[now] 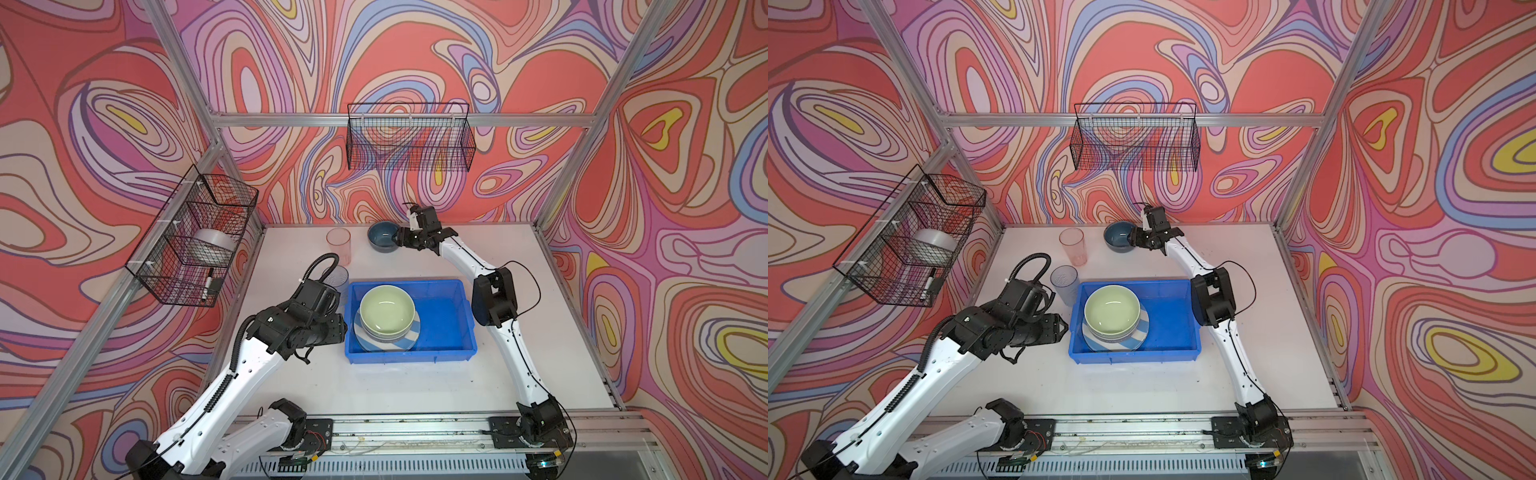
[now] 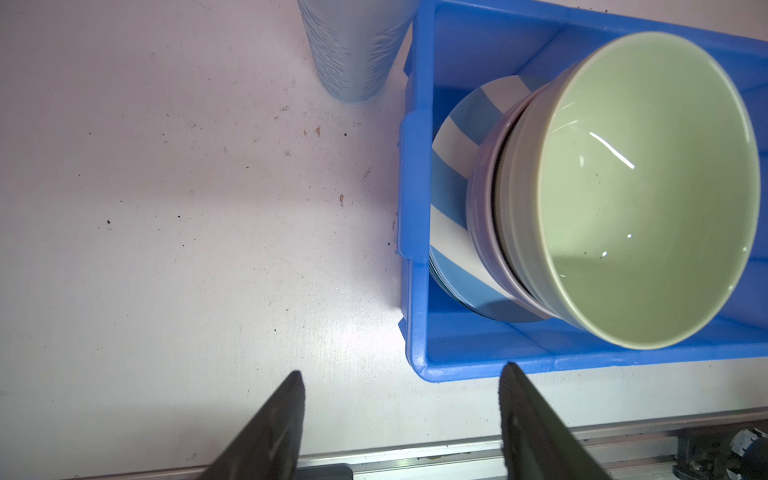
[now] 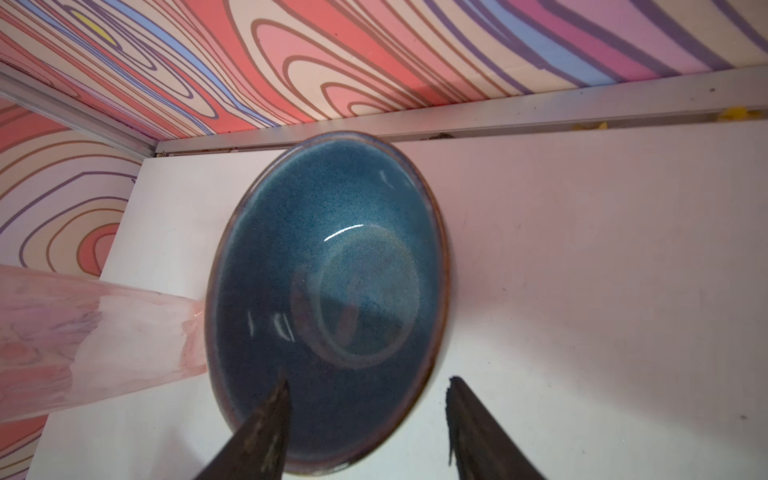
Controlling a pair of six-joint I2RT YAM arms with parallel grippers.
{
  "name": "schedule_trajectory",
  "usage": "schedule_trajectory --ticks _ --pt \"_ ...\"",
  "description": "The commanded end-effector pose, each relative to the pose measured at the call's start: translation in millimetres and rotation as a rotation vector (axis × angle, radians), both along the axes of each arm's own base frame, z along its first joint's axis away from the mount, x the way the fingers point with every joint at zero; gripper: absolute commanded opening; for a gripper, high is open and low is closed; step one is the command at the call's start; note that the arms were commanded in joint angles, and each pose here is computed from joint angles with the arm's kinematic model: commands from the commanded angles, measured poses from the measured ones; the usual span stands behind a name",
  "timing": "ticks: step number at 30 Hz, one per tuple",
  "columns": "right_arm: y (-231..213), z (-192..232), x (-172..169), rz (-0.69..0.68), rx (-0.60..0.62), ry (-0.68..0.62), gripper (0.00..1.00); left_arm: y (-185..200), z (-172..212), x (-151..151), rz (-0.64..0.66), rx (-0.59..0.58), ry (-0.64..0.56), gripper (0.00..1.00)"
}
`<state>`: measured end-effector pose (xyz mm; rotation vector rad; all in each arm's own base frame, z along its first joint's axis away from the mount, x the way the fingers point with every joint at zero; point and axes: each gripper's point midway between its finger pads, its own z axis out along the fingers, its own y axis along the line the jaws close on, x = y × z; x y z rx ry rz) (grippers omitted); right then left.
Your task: Place the mixed dishes into the plastic bin
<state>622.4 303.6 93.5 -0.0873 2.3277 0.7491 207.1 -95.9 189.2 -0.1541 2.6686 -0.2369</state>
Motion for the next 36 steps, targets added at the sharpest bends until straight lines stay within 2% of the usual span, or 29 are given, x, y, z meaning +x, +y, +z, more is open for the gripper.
schedule_trajectory --ticks 1,12,15,23,36 --pt "-10.4 -9.5 13.6 -0.068 -0.022 -0.019 0.6 6.6 -2.6 -9.7 0.015 0.012 0.021 0.65" --pt "-18.0 -40.3 12.3 -0.094 -0.074 0.031 0.5 13.3 3.1 -14.0 0.025 0.029 0.008 0.65" --pt "-18.6 -44.4 9.4 -0.087 -0.085 0.039 0.44 14.9 4.7 -14.3 0.027 0.035 0.006 0.65" --pt "-12.7 -43.2 8.9 -0.066 -0.051 0.037 0.3 16.8 5.5 -14.9 0.029 0.045 0.009 0.65" --pt "-10.7 -55.8 -6.1 -0.039 -0.044 0.104 0.18 20.2 6.9 -15.4 0.042 0.051 -0.003 0.65"
